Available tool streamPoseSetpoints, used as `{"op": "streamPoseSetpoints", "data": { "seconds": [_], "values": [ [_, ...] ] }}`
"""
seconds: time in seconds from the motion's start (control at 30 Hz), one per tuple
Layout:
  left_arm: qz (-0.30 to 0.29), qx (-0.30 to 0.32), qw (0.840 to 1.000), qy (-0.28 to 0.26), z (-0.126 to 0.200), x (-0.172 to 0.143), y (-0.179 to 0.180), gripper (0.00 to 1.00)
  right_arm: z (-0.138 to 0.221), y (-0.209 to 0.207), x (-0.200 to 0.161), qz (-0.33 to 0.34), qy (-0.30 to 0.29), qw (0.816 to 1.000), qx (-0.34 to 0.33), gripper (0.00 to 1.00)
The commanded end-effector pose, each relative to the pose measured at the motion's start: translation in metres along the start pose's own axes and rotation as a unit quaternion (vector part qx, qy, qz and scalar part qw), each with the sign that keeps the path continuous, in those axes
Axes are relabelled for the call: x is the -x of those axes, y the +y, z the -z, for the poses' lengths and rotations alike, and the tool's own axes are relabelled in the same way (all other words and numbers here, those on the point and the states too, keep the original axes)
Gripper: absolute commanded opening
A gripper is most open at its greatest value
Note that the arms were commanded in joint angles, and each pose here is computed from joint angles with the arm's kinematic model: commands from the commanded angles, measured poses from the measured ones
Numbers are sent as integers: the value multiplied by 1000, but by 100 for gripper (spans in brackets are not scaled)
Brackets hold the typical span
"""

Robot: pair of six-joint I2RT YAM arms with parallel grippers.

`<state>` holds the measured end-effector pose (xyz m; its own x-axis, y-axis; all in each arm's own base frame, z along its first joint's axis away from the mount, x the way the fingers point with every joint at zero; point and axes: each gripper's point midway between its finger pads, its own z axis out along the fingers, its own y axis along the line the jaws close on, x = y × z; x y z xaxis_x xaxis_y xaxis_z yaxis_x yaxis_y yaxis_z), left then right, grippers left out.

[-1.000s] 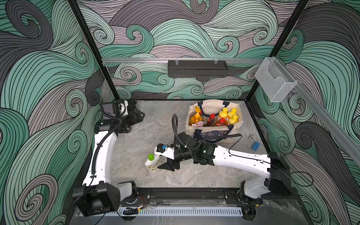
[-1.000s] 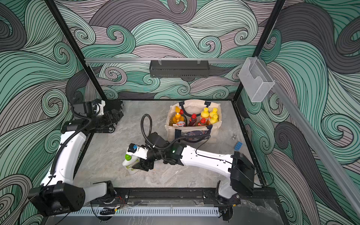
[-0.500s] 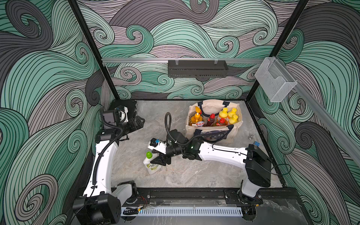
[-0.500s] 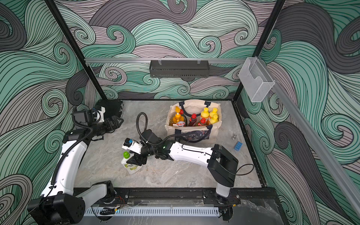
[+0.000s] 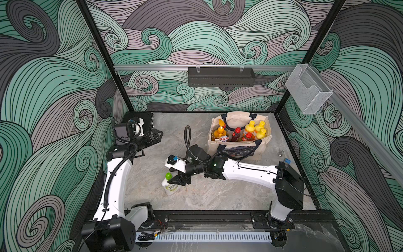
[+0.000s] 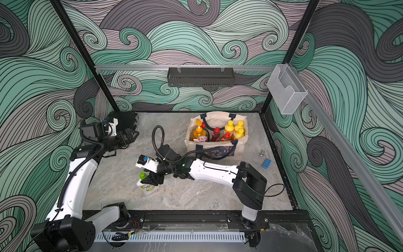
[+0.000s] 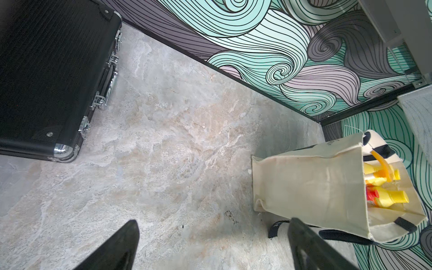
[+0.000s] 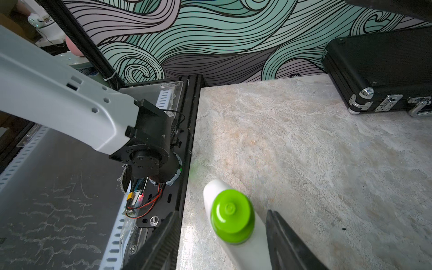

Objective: Pack dish soap into the shopping bag
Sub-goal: Pick up the bottle of dish soap at the center of the board.

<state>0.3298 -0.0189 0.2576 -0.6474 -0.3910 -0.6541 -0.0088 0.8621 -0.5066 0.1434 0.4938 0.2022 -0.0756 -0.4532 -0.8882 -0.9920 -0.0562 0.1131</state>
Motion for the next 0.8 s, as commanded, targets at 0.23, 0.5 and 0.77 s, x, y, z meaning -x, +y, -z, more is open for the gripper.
{"op": "streamPoseSetpoints", "data": {
  "seconds": [0.23, 0.5, 0.77],
  "values": [
    [4, -25, 1000, -6, 0, 2, -6, 98, -9, -3, 9, 10, -15, 1000, 10, 62],
    [7, -28, 1000, -4, -1, 1, -6, 98, -20, -7, 7, 6, -14, 1000, 15, 62],
    [10, -31, 999, -3, -2, 1, -7, 98, -25, -8, 6, 0, -19, 1000, 19, 54]
  ]
}}
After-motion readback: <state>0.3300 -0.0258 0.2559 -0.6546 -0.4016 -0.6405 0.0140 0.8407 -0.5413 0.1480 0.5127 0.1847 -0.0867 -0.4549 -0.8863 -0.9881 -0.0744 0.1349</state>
